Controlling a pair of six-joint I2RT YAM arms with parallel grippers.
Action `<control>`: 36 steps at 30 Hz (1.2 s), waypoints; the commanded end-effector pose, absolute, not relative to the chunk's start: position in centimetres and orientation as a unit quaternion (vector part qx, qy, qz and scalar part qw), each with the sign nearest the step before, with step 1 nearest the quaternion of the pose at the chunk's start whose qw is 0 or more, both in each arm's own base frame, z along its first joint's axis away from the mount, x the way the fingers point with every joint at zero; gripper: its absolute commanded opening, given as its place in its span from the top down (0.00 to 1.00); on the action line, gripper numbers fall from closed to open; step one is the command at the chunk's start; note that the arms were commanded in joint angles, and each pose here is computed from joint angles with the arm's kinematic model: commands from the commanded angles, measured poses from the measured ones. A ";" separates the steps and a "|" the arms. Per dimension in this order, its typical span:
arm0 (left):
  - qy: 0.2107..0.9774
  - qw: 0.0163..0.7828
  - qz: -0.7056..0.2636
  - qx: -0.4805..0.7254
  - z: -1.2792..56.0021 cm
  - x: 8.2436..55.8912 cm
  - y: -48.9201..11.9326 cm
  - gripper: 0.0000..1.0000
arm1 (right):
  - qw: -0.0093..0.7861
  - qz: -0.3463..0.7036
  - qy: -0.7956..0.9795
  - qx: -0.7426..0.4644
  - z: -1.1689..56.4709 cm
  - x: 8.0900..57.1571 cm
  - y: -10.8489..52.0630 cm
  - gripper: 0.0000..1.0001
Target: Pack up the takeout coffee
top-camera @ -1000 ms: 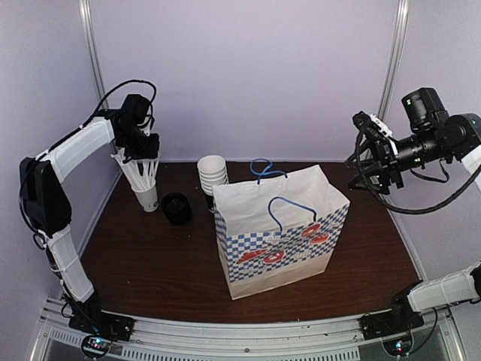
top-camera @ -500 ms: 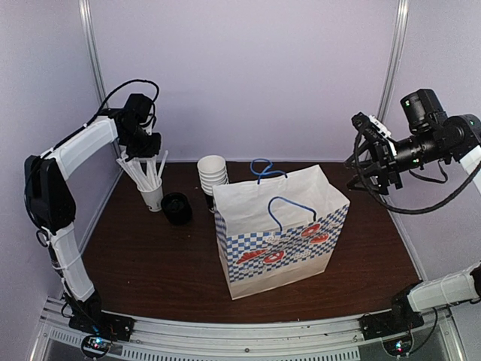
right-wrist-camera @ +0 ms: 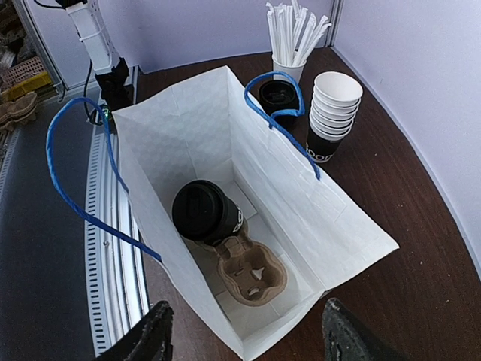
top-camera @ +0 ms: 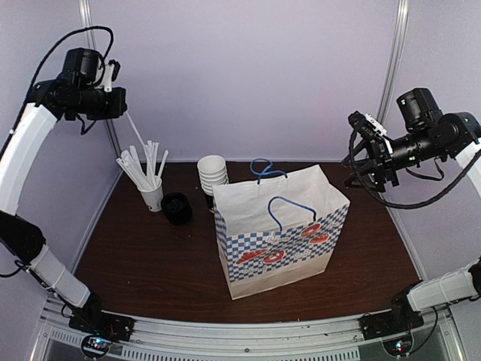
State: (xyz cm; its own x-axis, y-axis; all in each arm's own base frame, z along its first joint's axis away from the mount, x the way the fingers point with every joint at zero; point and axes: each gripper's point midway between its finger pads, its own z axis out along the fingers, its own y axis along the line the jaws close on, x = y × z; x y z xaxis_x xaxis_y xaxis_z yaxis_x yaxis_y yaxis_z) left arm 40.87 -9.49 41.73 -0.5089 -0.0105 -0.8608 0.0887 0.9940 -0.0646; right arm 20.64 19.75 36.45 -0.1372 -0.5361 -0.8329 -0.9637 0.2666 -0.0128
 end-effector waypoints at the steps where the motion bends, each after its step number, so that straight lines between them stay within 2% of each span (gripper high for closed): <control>1: 0.825 0.526 -0.169 0.117 46.6 36.3 -13.5 1.00 | 0.401 0.281 0.699 -0.521 38.0 21.3 19.4 0.33; 7: 0.716 0.535 -0.353 0.276 52.4 28.4 -21.8 1.00 | 0.416 0.261 0.724 -0.484 38.0 23.6 18.4 0.33; 12: 0.624 0.496 -0.458 0.393 54.9 21.3 -27.2 1.00 | 0.421 0.256 0.736 -0.463 37.7 24.7 17.8 0.33; 16: 0.577 0.470 -0.509 0.433 55.8 18.3 -29.6 1.00 | 0.425 0.253 0.743 -0.451 37.5 25.2 17.3 0.33; 21: 0.578 0.418 -0.531 0.458 53.1 18.1 -34.2 1.00 | 0.428 0.251 0.747 -0.442 37.3 25.4 16.9 0.33; 26: 0.643 0.407 -0.466 0.452 47.9 21.5 -39.6 1.00 | 0.431 0.250 0.749 -0.437 37.3 25.6 16.7 0.33; 32: 0.681 0.379 -0.431 0.456 41.7 23.8 -47.4 1.00 | 0.430 0.248 0.752 -0.434 37.0 25.9 16.5 0.33; 33: 0.689 0.375 -0.421 0.455 40.5 24.2 -48.4 0.95 | 0.430 0.247 0.752 -0.434 37.0 25.8 16.5 0.33; 34: 0.693 0.365 -0.418 0.460 39.3 24.4 -49.6 0.72 | 0.430 0.246 0.753 -0.434 37.0 25.8 16.5 0.33; 36: 0.690 0.348 -0.422 0.474 38.0 24.0 -51.1 0.47 | 0.431 0.243 0.754 -0.433 36.9 25.7 16.3 0.33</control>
State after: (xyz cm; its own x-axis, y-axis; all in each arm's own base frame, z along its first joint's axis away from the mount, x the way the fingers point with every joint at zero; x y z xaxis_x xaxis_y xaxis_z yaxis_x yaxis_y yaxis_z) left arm 23.44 -49.06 38.25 -0.3494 0.3602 -0.8650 0.9358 0.1802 -0.3030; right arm 25.76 16.84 36.51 -0.2661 -0.4494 -0.8528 -0.8755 0.4828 0.0187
